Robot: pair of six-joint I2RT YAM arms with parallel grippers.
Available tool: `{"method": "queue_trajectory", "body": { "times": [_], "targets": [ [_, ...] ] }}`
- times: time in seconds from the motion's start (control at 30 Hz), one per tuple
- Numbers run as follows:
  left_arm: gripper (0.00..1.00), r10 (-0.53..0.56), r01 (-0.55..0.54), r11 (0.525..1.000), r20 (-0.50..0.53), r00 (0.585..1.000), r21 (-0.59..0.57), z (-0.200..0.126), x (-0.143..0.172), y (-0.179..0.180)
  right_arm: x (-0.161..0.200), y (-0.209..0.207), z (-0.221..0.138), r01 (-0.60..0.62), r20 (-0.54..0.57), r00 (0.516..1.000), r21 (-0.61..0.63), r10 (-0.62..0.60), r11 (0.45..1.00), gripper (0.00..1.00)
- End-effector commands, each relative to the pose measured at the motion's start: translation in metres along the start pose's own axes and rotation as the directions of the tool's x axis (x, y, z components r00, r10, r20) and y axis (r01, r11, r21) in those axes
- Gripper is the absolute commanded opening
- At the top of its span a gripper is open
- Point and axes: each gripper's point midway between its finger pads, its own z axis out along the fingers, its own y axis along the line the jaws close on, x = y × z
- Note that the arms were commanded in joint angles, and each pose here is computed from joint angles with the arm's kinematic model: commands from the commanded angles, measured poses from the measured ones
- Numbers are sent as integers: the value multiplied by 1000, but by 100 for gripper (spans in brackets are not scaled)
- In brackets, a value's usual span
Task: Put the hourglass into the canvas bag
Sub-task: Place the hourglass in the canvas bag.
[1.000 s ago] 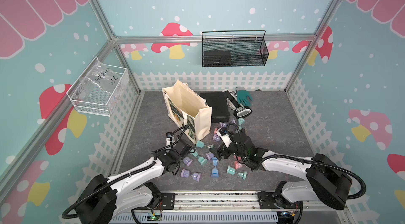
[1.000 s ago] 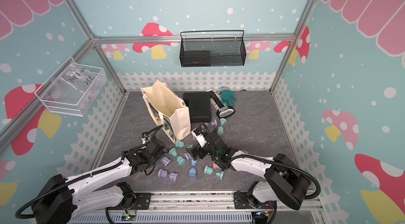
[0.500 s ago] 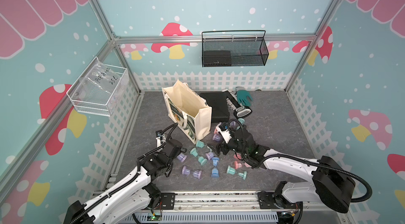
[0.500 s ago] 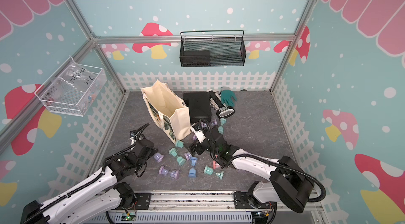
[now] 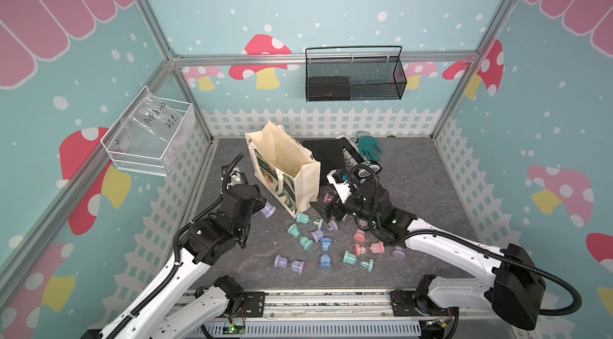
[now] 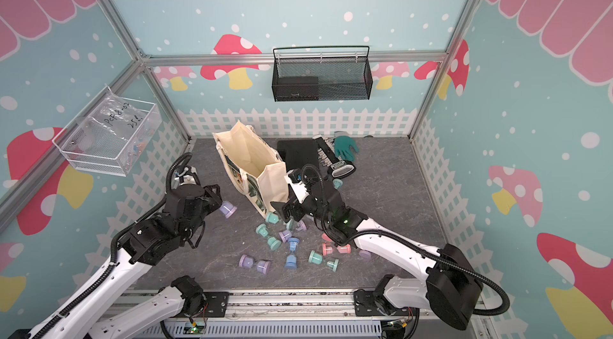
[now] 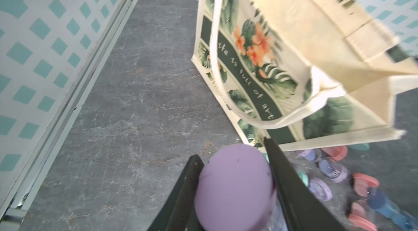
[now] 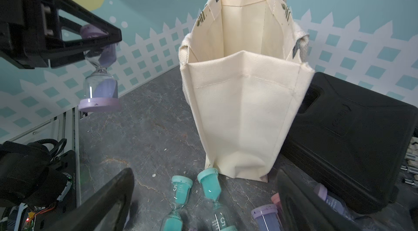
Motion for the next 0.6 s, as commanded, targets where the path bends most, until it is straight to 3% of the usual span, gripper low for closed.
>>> {"method": "queue_trajectory", "body": {
  "times": [0.0, 0.33, 0.57],
  "targets": [
    [28, 80, -81, 996, 29, 996, 32, -6, -25, -23, -17, 4, -5, 20, 12, 1000, 0, -20, 1000, 99],
    [24, 90, -106, 988, 131, 987, 117, 5, -79, -90, -53, -6, -11, 45, 49, 998, 81, -49, 996, 100],
    [23, 64, -81, 990, 138, 988, 120, 42, -93, -116, -69, -13, -12, 36, 57, 997, 128, -44, 991, 100]
  ]
}}
